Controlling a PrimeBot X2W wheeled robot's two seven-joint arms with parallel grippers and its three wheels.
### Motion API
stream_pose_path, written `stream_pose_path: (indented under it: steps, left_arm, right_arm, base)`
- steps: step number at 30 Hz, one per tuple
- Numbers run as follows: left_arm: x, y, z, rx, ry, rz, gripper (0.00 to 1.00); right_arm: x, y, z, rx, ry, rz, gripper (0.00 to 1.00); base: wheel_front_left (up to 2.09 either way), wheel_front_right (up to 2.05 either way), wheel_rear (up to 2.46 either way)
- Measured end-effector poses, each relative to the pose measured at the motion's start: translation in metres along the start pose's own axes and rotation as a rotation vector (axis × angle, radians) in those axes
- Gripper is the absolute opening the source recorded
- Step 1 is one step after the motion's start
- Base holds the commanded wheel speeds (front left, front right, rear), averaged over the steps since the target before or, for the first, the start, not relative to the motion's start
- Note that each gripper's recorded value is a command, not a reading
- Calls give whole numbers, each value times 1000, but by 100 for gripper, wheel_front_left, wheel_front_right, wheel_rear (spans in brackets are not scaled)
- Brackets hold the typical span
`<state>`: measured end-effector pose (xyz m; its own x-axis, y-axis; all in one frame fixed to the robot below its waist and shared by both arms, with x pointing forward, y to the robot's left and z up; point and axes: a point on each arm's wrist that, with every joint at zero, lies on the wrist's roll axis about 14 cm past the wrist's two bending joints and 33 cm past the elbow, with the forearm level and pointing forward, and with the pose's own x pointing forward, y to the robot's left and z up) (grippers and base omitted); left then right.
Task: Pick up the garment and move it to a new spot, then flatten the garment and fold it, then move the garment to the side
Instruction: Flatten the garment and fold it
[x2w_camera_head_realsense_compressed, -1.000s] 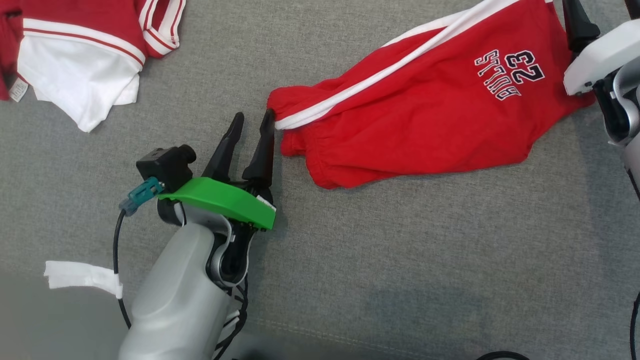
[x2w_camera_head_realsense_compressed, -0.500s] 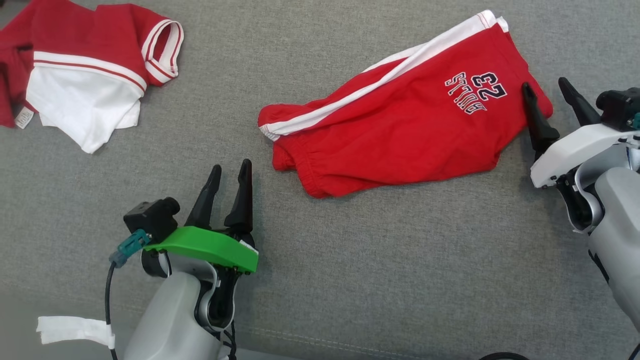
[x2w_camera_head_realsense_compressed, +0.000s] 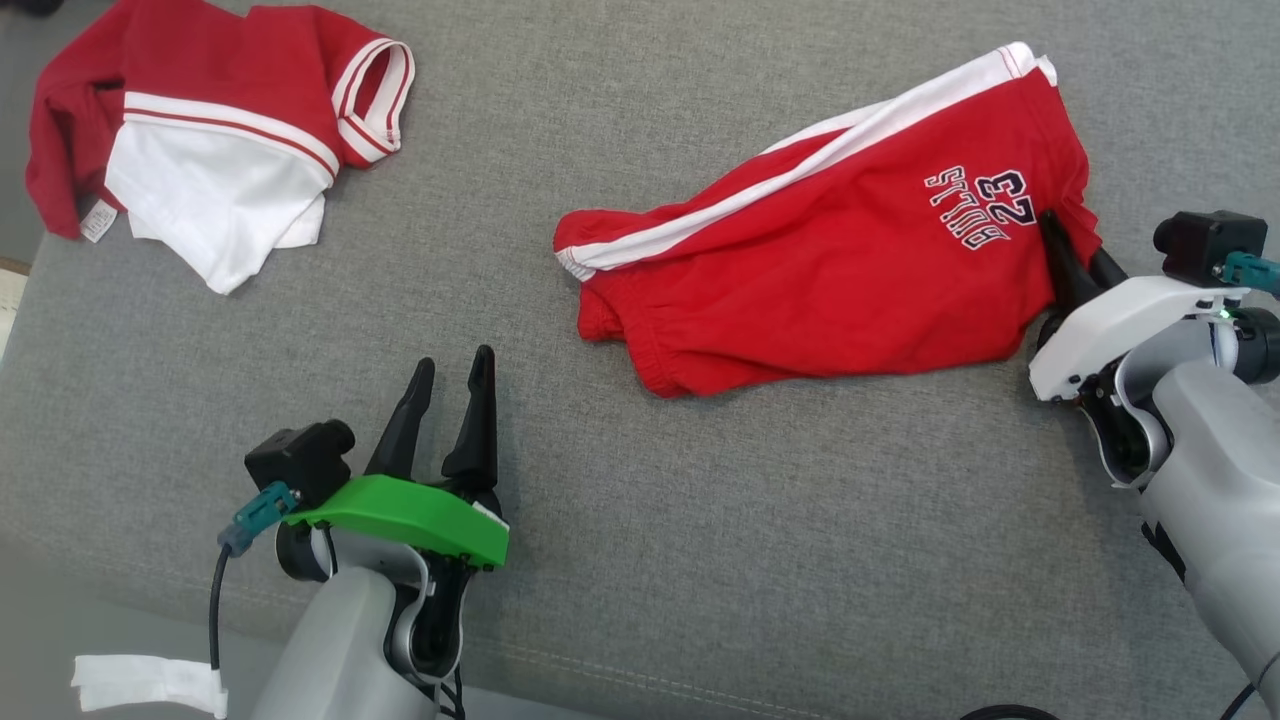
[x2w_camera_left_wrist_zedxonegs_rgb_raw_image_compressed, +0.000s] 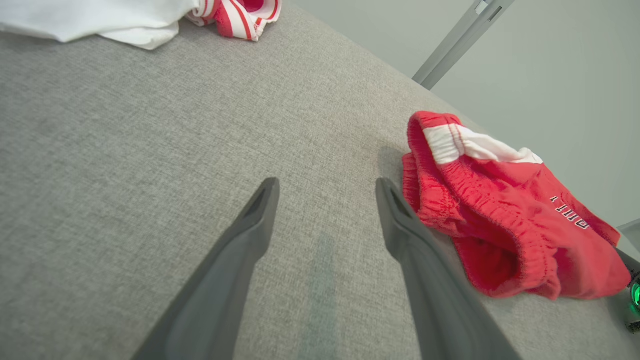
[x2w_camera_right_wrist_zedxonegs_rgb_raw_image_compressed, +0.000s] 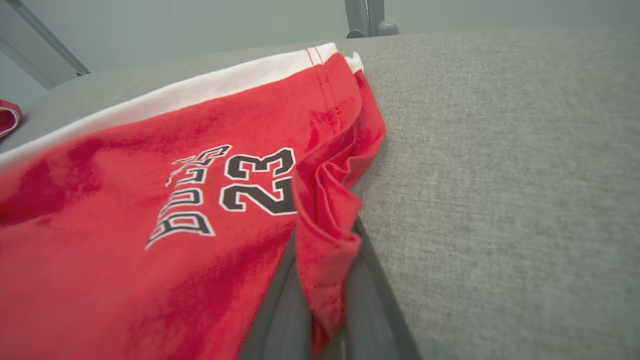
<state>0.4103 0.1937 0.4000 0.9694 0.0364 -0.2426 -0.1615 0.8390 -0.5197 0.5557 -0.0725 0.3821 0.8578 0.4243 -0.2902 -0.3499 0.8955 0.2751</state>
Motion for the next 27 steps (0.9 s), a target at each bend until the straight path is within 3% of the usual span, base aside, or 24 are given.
stream_pose_path:
  steps: [6,12,22,27]
  left_arm:
    - [-14,2,-7,14,16,8,100]
    - [-29,-4,-12,16,27,-7,100]
    - [-40,-25,-18,10,36,-70,100]
    - [-40,-35,-22,3,46,-98,100]
  right_arm:
    - [-23,-12,17,90,-74,-62,0]
    - [-74,-27,12,174,-131,-156,0]
    - [-146,-59,9,179,-184,-301,0]
    - [-158,-61,38,130,-267,-300,0]
  base:
    - [0,0,0]
    - [0,0,0]
    - [0,0,0]
    - [0,0,0]
